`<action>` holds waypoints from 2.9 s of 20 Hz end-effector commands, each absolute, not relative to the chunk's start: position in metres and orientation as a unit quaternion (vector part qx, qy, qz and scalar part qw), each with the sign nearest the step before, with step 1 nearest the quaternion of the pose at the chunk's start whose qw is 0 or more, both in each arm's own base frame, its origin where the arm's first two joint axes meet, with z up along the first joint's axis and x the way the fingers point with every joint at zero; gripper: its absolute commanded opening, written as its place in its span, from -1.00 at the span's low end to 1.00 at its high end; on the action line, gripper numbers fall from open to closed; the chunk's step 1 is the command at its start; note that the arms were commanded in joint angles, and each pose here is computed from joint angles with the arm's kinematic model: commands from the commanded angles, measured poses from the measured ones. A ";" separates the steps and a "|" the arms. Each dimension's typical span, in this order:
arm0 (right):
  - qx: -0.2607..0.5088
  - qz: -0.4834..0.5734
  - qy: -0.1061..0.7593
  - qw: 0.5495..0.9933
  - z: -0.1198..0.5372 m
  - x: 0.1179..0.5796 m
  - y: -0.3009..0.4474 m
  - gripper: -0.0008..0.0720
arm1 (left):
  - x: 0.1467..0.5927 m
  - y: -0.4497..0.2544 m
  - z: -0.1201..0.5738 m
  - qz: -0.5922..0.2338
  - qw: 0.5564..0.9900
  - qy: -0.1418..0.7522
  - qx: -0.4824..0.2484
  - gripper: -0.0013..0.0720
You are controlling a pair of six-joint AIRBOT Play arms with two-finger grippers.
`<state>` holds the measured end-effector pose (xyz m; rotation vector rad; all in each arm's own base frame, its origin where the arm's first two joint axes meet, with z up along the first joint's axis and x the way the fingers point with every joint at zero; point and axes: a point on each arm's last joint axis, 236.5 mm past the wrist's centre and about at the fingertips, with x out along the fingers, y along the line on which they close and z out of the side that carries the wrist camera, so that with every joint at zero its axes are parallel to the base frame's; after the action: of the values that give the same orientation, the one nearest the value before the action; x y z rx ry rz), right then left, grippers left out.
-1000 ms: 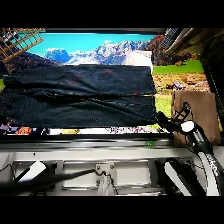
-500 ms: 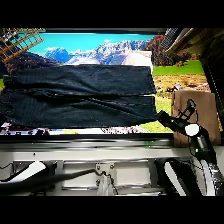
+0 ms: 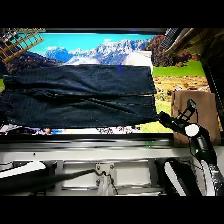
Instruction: Fold the clothes and pants, and hang the long-sleeved shirts on hangers.
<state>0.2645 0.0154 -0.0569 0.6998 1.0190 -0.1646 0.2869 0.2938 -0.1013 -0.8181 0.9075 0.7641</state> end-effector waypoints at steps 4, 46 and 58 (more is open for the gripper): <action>0.338 -0.079 0.489 0.800 -0.059 0.259 0.019 -0.90 | 0.290 0.300 -0.107 0.347 0.756 0.418 -0.364 -0.91; 0.180 0.026 0.550 0.815 -0.017 0.572 -0.006 0.41 | 0.505 0.279 -0.025 0.206 0.849 0.457 -0.167 0.33; 0.164 0.009 0.534 0.829 0.036 0.456 -0.001 0.22 | 0.401 0.268 -0.041 0.171 0.808 0.421 -0.376 0.44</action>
<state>0.4822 -0.0042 0.0398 0.3355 1.1486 0.0289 0.4003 0.2887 -0.0271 -0.6823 0.9746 0.4484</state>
